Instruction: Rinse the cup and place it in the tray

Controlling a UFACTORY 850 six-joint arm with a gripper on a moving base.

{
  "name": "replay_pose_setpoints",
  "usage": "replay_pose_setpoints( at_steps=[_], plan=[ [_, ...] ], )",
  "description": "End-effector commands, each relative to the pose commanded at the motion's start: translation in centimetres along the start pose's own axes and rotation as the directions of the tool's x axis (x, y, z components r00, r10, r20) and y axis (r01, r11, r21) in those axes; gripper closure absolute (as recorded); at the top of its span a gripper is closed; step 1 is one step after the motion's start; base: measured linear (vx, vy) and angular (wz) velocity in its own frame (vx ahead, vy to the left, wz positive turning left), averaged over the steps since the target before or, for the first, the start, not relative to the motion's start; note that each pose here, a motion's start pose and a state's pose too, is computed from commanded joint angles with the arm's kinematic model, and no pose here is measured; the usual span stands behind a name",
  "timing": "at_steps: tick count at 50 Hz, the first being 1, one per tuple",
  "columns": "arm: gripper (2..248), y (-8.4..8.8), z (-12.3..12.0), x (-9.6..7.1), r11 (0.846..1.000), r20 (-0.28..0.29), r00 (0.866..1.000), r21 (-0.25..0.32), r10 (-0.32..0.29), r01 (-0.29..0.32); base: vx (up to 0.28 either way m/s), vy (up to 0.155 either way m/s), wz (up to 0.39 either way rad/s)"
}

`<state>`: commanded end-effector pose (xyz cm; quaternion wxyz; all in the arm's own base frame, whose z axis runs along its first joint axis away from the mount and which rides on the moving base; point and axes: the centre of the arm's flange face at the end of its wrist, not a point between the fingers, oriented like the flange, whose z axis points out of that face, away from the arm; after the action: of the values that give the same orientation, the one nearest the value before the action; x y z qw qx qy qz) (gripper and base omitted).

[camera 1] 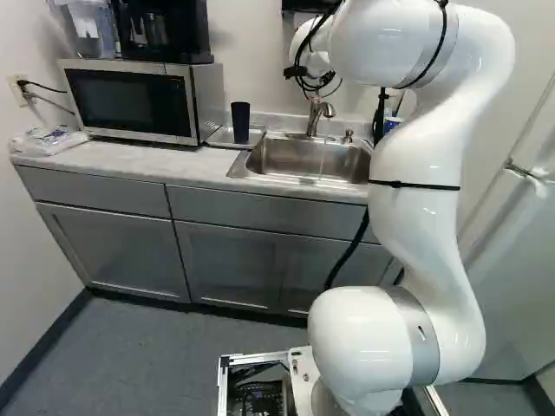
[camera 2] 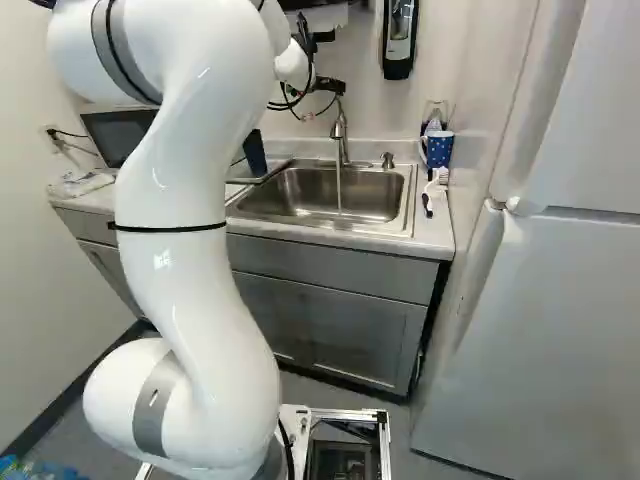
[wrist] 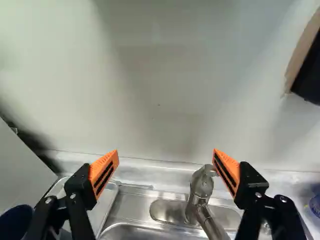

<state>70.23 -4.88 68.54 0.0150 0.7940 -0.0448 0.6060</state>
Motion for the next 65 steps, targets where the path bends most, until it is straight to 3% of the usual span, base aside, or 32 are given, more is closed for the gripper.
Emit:
replay_pose_setpoints(
  at_steps=[65],
  plan=[
    [3, -0.3, -2.0, -0.9, 1.0, 0.084, 0.996, 0.011, -0.002, 0.001, 0.0, 0.0, 0.0]
  ],
)
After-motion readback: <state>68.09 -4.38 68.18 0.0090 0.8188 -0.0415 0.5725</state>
